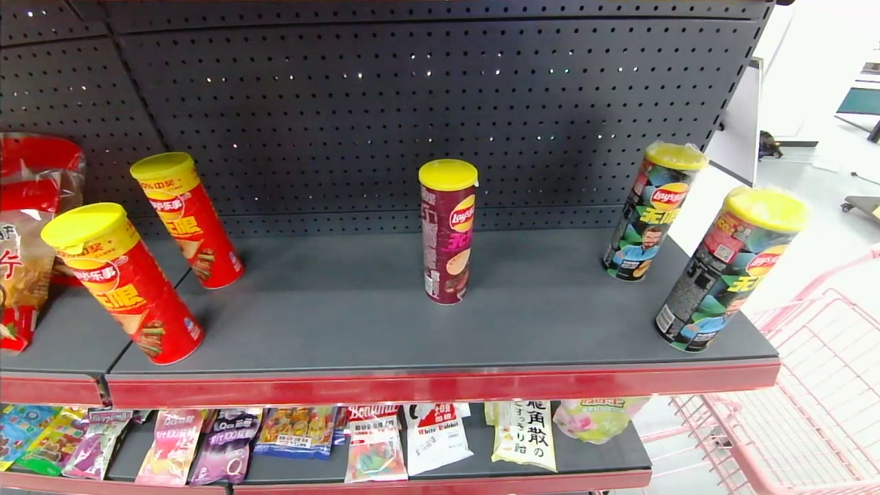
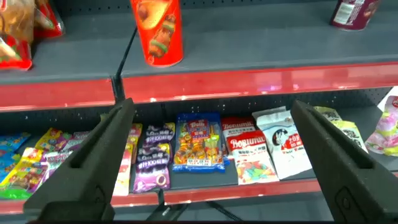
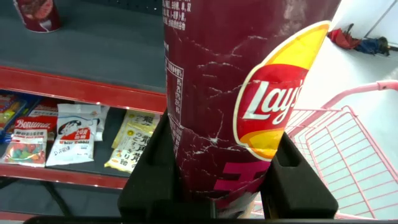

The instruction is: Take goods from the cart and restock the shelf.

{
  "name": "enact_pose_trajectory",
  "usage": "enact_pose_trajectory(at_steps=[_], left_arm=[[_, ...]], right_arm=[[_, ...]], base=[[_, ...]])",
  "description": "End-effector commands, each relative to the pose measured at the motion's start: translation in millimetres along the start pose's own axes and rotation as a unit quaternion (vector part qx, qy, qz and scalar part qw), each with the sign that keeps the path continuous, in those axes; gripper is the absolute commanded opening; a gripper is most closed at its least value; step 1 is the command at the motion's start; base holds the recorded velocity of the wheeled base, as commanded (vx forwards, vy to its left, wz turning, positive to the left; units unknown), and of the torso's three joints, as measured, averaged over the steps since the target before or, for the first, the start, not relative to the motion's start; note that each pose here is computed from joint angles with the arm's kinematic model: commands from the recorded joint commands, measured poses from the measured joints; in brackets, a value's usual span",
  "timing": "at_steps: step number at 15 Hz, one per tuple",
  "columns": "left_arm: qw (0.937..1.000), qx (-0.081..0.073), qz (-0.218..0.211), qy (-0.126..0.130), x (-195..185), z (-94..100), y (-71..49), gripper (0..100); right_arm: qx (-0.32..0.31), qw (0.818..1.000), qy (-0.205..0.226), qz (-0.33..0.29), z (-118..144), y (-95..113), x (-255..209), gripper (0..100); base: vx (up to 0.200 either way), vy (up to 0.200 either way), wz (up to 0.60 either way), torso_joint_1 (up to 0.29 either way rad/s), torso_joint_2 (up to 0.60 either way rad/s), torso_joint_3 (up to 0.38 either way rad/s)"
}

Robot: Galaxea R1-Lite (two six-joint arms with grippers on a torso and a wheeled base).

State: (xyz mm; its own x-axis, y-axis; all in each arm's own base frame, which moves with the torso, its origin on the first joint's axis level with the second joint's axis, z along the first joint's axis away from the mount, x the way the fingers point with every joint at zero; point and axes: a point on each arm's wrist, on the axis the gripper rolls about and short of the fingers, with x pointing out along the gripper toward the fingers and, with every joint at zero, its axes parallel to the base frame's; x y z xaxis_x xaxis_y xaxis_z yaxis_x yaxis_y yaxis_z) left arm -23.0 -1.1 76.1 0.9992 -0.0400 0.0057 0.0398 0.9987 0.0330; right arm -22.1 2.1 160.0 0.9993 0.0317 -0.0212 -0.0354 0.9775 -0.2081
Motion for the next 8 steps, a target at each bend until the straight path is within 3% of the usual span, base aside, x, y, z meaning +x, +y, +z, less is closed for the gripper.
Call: enact_pose_trajectory(at_steps=[1,3,8], left_arm=[[1.0,-0.001,0.0,0.001,0.2,-0.3,0.0,100],[1.0,-0.001,-0.001,0.001,0.2,-0.3,0.0,100],[1.0,-0.001,0.0,0.001,0.2,-0.3,0.0,100]], right_arm=[[0.0,1.0,0.0,0.0,-1.4,0.3,0.0,0],[0.0,1.0,0.003,0.002,-2.3,0.5,0.6,0],[0.0,1.0,0.009,0.004,-5.0,1.0,2.0,0]], base=[[0.0,0.0,0.0,0.0,0.0,0.0],[0.0,0.0,0.0,0.0,0.0,0.0],[0.2,0.0,0.0,0.0,0.01,0.002]])
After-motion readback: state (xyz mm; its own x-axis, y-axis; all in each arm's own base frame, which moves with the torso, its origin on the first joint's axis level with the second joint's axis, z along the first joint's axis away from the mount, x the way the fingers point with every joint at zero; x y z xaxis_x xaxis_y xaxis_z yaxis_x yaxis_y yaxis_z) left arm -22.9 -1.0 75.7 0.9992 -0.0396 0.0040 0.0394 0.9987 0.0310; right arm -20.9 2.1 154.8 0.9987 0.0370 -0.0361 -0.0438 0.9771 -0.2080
